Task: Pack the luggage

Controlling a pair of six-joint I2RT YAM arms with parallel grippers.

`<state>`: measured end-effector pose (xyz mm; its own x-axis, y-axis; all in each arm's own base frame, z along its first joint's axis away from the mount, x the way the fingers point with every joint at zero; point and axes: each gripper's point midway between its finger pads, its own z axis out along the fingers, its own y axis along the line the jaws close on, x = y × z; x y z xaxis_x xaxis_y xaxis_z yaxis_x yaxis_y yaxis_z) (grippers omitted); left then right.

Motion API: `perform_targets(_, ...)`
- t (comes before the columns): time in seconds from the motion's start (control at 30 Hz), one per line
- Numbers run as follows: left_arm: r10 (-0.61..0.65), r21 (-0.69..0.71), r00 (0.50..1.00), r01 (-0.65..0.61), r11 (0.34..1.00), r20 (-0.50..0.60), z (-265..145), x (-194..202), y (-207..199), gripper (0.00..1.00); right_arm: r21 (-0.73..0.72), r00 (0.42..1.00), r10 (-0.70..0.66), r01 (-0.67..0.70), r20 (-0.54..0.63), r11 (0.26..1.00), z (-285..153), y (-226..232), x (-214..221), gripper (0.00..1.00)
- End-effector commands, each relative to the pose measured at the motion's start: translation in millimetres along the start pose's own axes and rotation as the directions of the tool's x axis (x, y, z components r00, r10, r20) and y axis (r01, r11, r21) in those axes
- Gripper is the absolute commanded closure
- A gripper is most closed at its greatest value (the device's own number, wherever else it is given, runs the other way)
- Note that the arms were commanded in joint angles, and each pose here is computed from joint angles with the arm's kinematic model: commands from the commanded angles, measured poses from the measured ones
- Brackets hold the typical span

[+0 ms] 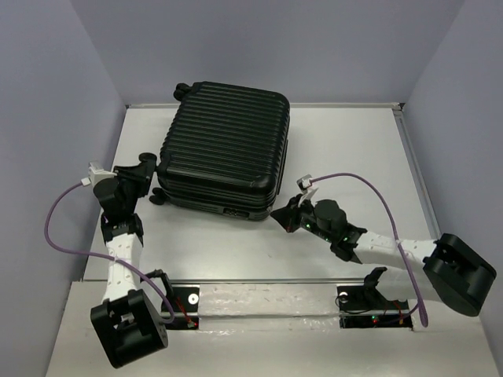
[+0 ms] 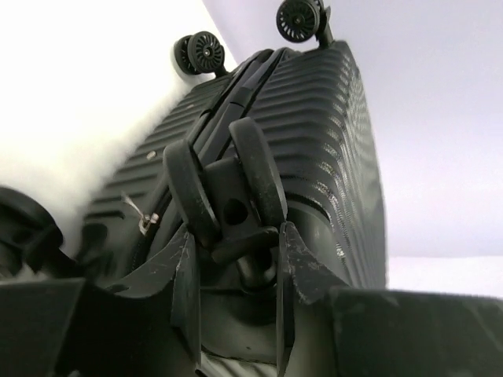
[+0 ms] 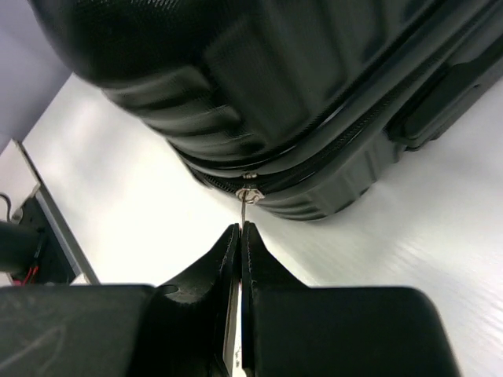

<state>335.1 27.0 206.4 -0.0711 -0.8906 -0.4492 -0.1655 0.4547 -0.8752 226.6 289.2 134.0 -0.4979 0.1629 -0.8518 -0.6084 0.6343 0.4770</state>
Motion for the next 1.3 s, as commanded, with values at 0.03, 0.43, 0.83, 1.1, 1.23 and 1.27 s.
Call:
perform_targets(0.03,0.133,0.190,0.991,-0.130,0.973,-0.002,-10,8,-39,0.94,-0.148,0.999,-0.031,0.027,-0.027,0.989,15,59,19,0.93)
perform_targets(0.43,0.209,0.308,0.953,-0.135,0.942,-0.219,-52,110,-42,0.94,0.000,0.988,0.117,-0.117,0.105,0.993,18,20,-20,0.93)
perform_targets(0.83,0.170,0.394,0.905,-0.003,0.919,-0.389,-101,180,-59,0.94,0.026,1.000,-0.019,0.020,-0.009,0.999,69,60,33,0.93)
perform_targets(1.1,0.206,0.409,0.908,-0.042,0.912,-0.365,-114,177,-51,0.94,0.255,0.999,-0.029,0.016,0.045,0.967,-12,-34,-14,0.93)
perform_targets(1.23,0.196,0.425,0.900,-0.013,0.905,-0.388,-116,181,-56,0.94,0.122,0.998,-0.063,0.060,0.019,0.991,-30,-5,-38,0.93)
perform_targets(1.27,0.196,0.427,0.897,-0.009,0.904,-0.397,-116,182,-58,0.94,0.079,0.998,-0.064,0.064,-0.005,0.995,-30,5,-39,0.93)
